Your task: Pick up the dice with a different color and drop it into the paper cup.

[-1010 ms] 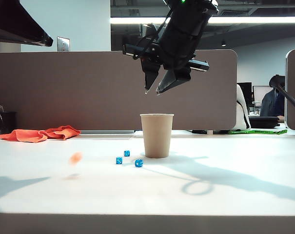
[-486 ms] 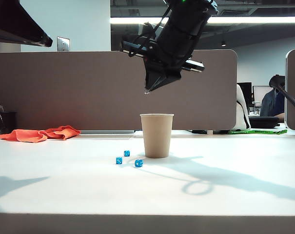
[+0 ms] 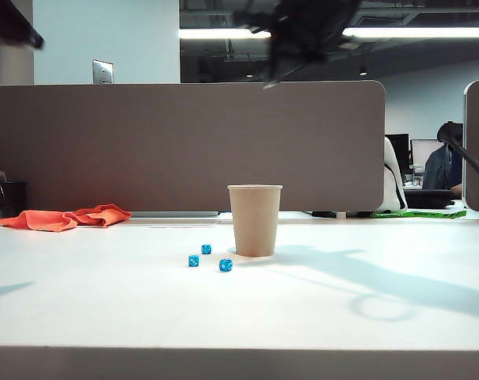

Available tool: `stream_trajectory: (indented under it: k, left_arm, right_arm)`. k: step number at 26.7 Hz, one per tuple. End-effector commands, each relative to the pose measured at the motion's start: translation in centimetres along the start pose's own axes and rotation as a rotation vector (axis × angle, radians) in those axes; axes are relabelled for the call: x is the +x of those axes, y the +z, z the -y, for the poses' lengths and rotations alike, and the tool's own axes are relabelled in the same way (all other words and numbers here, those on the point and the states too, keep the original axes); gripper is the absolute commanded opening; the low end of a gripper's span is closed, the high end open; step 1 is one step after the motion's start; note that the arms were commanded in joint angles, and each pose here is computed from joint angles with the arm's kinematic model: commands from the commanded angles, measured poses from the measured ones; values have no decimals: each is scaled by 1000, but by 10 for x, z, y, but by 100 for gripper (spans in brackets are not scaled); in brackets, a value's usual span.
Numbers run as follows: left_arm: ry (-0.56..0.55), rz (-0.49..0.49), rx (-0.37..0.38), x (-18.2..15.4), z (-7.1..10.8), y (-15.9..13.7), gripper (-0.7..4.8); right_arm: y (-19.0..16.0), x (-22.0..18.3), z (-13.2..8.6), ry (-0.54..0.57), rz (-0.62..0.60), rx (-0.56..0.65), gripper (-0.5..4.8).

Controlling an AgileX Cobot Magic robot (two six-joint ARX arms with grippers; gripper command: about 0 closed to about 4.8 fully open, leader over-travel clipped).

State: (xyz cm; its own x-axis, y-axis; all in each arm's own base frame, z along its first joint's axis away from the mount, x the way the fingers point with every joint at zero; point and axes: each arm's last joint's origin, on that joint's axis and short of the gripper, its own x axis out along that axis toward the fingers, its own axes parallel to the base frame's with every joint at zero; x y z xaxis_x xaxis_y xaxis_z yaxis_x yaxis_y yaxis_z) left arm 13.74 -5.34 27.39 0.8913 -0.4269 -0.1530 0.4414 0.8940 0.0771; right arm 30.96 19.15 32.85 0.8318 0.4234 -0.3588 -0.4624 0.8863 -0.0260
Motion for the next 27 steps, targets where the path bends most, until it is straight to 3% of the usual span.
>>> stream_trajectory:
  k: [1,8,13,17,22,27]
  left_arm:
    - [37,50,-1,-12,-3,6,-6]
    - [63,58,-3,-35,-1,3,-6]
    - [60,103,-129,-47,2,-16,-6]
    - [58,137,-176,-54,5,-33,-6]
    - [100,200,-176,-65,6,-48,-6]
    - [153,165,-162,-67,6,-55,-6]
  right_arm:
    - [-1,-18,16,-41,31,12,-5]
    - [-34,-67,52,-117,85,53,-5]
    - [-77,-112,65,-170,114,76,-5]
    - [-106,-139,68,-213,142,87,-5]
    - [-139,-175,65,-262,227,90,-5]
    - [-158,-201,59,-288,335,83,-5]
